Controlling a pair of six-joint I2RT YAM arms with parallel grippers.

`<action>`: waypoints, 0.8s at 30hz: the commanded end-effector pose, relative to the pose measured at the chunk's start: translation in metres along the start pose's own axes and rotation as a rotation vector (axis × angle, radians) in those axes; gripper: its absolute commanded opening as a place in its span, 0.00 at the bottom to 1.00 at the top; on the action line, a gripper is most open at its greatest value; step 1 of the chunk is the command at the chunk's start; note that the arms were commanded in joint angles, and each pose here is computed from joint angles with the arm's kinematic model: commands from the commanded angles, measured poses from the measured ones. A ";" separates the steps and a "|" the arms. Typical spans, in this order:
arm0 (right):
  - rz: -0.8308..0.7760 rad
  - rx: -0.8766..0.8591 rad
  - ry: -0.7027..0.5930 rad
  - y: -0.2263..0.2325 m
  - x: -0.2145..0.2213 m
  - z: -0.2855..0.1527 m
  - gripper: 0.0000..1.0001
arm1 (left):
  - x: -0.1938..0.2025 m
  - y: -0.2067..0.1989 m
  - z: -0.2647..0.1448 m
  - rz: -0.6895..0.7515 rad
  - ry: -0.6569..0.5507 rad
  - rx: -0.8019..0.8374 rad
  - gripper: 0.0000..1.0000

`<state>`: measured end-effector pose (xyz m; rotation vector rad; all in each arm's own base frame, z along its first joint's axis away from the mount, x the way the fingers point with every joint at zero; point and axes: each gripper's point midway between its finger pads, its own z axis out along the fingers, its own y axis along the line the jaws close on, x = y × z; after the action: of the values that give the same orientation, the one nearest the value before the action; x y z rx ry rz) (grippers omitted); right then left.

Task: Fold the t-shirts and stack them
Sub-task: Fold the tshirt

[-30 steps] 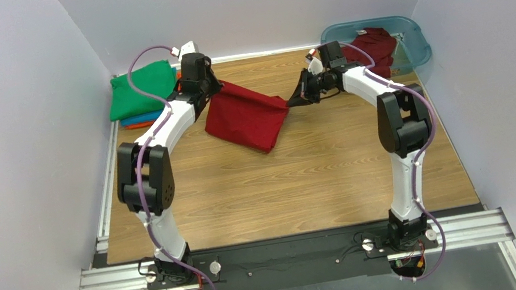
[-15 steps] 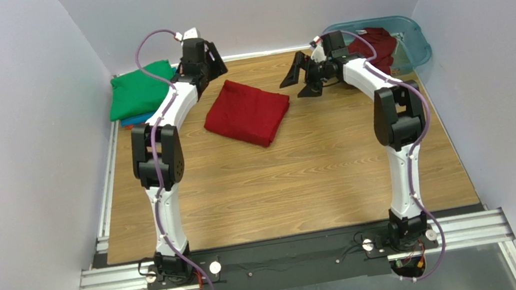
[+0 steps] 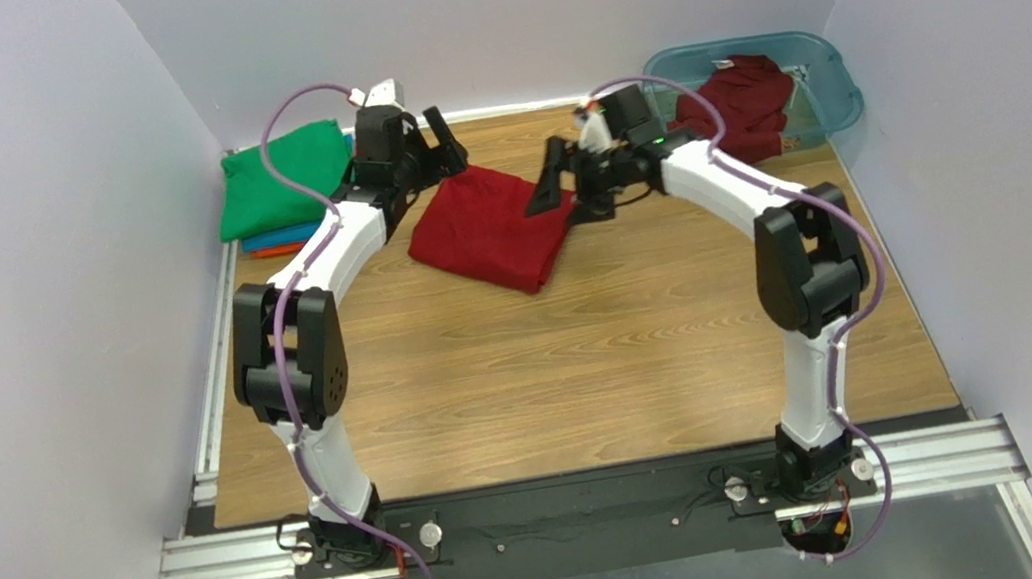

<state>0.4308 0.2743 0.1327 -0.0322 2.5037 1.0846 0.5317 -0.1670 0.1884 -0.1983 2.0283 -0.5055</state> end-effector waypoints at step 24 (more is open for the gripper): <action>-0.026 0.076 0.235 -0.044 0.115 0.077 1.00 | 0.145 0.048 0.033 -0.059 0.293 -0.031 0.97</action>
<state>0.3741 0.3477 0.0550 -0.2482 2.6200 1.1987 0.5033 -0.1946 0.0583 -0.1728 2.2733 -0.6394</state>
